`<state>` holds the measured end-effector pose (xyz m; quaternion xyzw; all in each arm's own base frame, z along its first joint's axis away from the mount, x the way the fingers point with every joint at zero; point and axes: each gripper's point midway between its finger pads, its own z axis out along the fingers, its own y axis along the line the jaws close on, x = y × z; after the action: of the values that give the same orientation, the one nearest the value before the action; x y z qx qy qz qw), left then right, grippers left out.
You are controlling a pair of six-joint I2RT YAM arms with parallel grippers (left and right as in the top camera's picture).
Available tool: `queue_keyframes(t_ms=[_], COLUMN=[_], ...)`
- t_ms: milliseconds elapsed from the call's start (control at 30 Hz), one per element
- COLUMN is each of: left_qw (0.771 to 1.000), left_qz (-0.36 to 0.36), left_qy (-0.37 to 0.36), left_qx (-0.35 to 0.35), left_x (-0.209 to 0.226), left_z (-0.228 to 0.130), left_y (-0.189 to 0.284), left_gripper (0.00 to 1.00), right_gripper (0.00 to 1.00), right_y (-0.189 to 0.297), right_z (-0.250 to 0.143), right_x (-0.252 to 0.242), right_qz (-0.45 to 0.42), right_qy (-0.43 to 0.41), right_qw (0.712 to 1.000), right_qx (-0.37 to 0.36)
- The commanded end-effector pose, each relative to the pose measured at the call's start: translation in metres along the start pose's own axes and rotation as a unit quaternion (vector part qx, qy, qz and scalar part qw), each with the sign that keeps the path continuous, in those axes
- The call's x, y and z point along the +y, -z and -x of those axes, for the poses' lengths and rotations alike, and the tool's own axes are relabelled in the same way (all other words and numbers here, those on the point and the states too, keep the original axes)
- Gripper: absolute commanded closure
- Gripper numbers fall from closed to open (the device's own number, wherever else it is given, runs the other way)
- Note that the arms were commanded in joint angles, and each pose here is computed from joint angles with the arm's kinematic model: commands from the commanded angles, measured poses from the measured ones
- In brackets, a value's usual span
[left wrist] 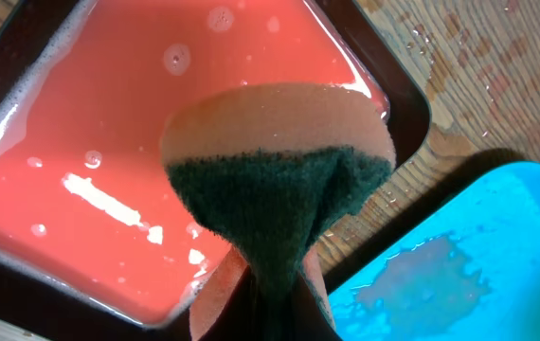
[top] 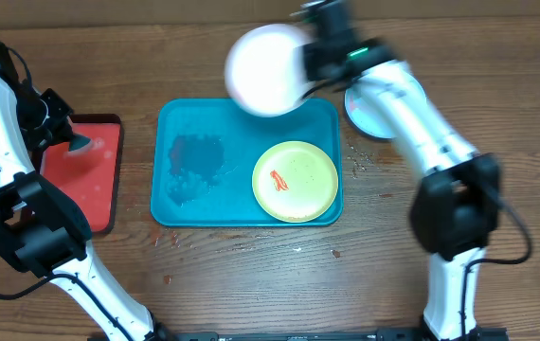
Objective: Clean dirty plates on tray and stack at the side
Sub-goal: 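Carry the white plate right and stack it on the light blue plate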
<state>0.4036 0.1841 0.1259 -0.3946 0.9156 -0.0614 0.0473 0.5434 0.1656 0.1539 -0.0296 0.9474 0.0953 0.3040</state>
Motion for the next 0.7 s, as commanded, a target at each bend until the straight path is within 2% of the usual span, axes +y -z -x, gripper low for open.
queue_keyframes(t_ms=[0,33,200,433,467,500,567,667], left_qw=[1.000,1.000,1.000,1.000,1.000,1.000,1.000,1.000], left_qz=[-0.003,-0.004,-0.006,-0.006,-0.006,-0.006,-0.006,-0.006], left_qy=[0.001,0.001,0.000,-0.003,-0.004,-0.004,-0.004,-0.004], left_qx=[-0.016,-0.017,-0.024,-0.023,-0.023,-0.023,-0.023,-0.023], left_x=[-0.004,-0.004,-0.006,-0.008,-0.009,-0.009,-0.009,-0.009], left_z=[0.001,0.002,0.005,0.004,0.004,0.004,0.004,0.004], left_y=[0.010,0.010,0.010,0.010,0.010,0.010,0.010,0.010], left_gripper=[0.96,0.96,0.95,0.96,0.96,0.96,0.96,0.96], right_gripper=[0.96,0.96,0.96,0.96,0.35,0.23,0.24,0.20], right_y=[0.014,0.013,0.012,0.003,0.000,-0.001,-0.001,-0.003], right_z=[-0.005,-0.014,-0.046,-0.081,-0.083,-0.083,-0.083,-0.077], right_x=[-0.065,-0.092,-0.159,-0.217,-0.218,-0.216,-0.210,-0.179], right_qz=[0.058,0.041,0.001,-0.094,-0.093,-0.090,-0.072,0.010], right_qy=[-0.177,-0.201,-0.263,-0.285,-0.284,-0.284,-0.287,-0.263], right_qw=[0.981,0.977,0.959,0.948,0.948,0.948,0.948,0.957], right_qx=[0.052,0.066,0.101,0.110,0.108,0.110,0.113,0.123])
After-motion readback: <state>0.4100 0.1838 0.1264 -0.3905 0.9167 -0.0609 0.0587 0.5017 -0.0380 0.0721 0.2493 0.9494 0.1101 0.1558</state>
